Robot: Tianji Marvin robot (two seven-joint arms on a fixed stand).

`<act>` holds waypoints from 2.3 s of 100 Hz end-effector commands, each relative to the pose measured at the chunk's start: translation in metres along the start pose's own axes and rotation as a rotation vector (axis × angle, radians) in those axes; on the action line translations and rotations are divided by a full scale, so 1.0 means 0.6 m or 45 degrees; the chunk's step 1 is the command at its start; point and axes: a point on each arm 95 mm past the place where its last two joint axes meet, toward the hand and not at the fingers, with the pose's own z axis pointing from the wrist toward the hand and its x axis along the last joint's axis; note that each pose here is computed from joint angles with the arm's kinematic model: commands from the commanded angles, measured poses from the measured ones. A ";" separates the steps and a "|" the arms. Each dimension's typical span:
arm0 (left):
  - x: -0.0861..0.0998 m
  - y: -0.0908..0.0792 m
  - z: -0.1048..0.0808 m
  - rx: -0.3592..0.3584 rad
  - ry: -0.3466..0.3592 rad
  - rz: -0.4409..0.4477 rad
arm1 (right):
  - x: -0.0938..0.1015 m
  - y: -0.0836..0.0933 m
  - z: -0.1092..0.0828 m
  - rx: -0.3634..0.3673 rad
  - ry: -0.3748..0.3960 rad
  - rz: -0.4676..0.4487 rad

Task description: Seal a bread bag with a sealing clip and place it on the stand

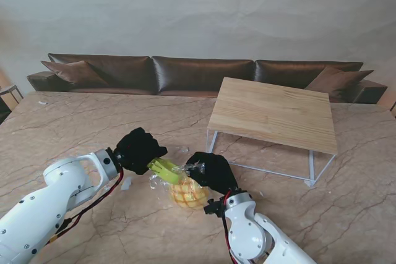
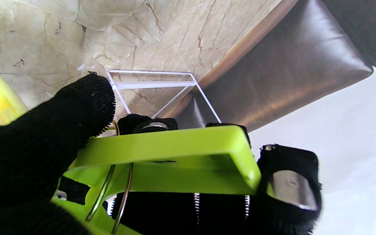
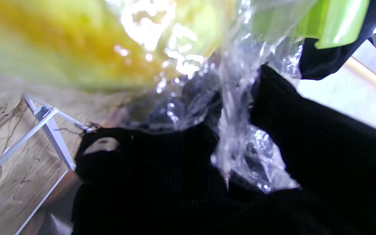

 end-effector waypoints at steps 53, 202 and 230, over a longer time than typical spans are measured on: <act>0.039 0.023 0.019 -0.056 0.060 0.097 | 0.002 -0.010 0.009 0.001 -0.006 0.039; 0.013 0.093 -0.108 0.049 -0.571 -0.888 | 0.050 0.031 -0.009 -0.062 0.083 -0.067; 0.013 0.111 -0.119 0.052 -0.620 -0.911 | 0.104 0.092 -0.007 -0.164 0.105 -0.110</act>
